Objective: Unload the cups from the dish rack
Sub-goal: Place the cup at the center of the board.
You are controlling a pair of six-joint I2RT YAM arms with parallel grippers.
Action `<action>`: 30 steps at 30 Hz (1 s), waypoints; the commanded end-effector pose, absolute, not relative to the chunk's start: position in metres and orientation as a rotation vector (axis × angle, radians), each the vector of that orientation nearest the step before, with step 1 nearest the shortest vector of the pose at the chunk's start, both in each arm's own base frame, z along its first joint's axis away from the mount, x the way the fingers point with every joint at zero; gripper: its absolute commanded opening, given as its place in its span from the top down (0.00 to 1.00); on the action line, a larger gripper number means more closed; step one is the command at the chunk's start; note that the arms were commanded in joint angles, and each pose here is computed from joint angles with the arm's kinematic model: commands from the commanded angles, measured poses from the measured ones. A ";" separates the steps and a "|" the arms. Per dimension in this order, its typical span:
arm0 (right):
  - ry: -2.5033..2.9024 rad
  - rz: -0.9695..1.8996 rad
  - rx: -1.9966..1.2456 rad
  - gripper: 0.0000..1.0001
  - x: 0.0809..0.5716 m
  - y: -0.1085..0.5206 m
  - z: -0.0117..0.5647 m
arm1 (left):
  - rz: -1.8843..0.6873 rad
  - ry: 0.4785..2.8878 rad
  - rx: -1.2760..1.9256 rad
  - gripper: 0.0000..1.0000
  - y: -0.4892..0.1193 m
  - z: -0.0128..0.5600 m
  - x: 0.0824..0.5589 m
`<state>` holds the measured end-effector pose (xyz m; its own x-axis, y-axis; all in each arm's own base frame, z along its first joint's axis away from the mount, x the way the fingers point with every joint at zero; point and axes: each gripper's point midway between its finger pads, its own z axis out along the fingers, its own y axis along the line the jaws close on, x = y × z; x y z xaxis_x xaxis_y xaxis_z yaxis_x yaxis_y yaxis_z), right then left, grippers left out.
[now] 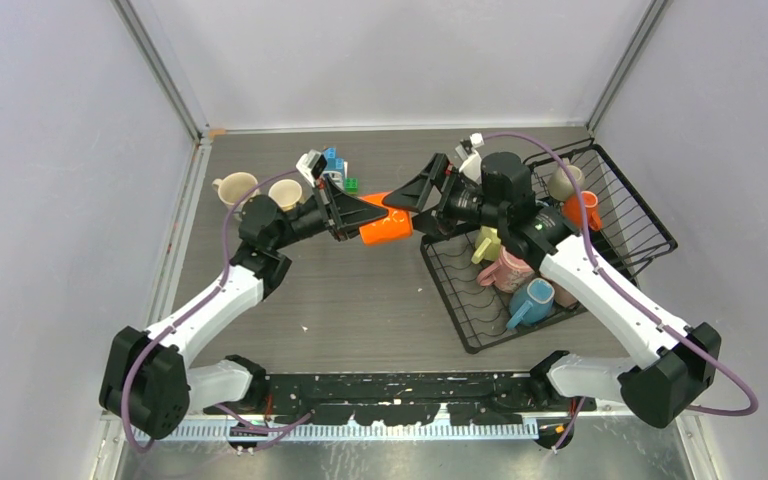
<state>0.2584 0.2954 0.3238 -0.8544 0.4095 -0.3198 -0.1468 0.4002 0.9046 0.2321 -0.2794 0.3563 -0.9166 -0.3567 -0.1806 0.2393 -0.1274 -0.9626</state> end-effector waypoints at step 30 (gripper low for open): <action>2.103 0.985 0.201 0.00 0.231 0.205 0.346 | -0.527 2.322 0.032 1.00 -0.198 0.239 0.332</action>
